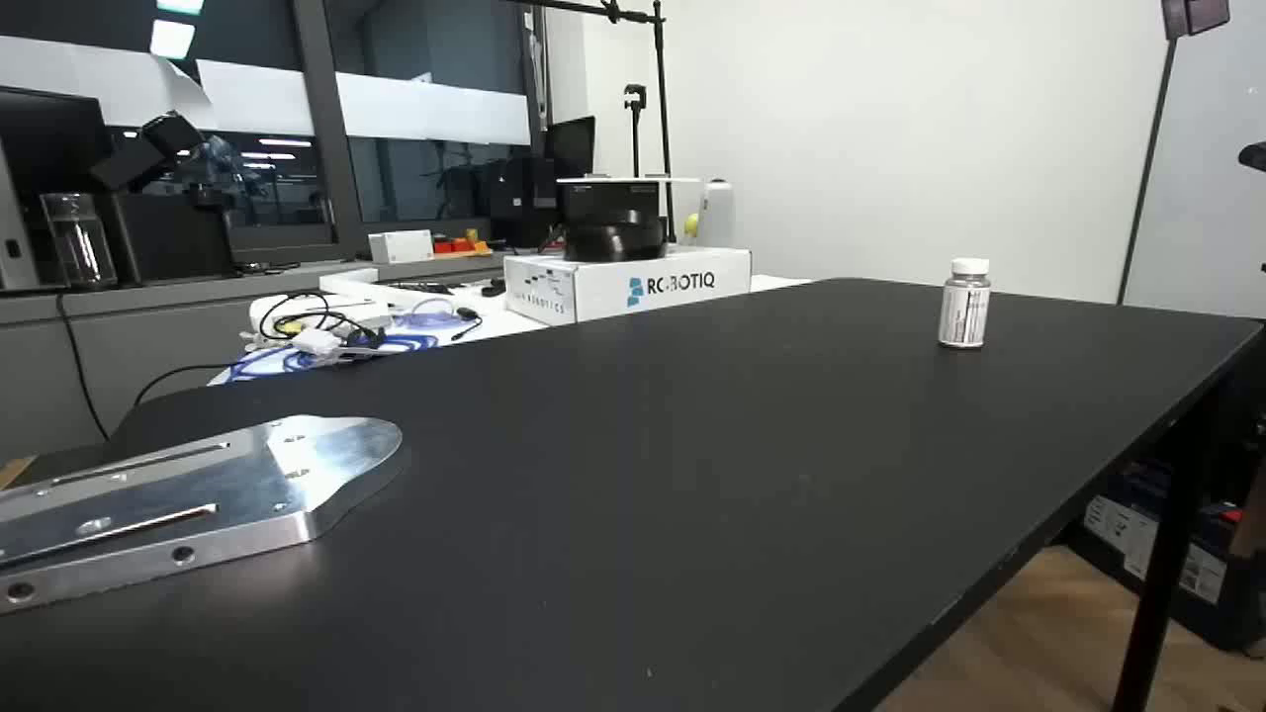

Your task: Move the bottle away from you

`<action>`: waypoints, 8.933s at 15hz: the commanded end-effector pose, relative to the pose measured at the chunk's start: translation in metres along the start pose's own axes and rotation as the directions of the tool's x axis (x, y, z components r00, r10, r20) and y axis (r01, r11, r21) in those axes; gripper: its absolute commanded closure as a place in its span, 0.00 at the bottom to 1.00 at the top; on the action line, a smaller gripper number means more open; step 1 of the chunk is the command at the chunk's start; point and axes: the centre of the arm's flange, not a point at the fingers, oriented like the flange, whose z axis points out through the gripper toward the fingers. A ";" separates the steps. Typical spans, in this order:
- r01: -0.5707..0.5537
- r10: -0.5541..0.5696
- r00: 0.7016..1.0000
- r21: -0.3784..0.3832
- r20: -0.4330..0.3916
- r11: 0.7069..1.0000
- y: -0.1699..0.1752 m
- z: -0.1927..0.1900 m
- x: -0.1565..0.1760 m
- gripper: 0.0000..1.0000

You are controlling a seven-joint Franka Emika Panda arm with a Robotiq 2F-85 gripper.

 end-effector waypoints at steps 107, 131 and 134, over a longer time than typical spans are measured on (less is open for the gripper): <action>-0.909 0.889 0.399 0.225 0.226 0.351 0.133 0.184 0.171 0.00; -0.851 0.848 0.485 0.342 0.215 0.400 0.124 0.216 0.167 0.00; -0.848 0.848 0.486 0.350 0.210 0.399 0.122 0.219 0.171 0.00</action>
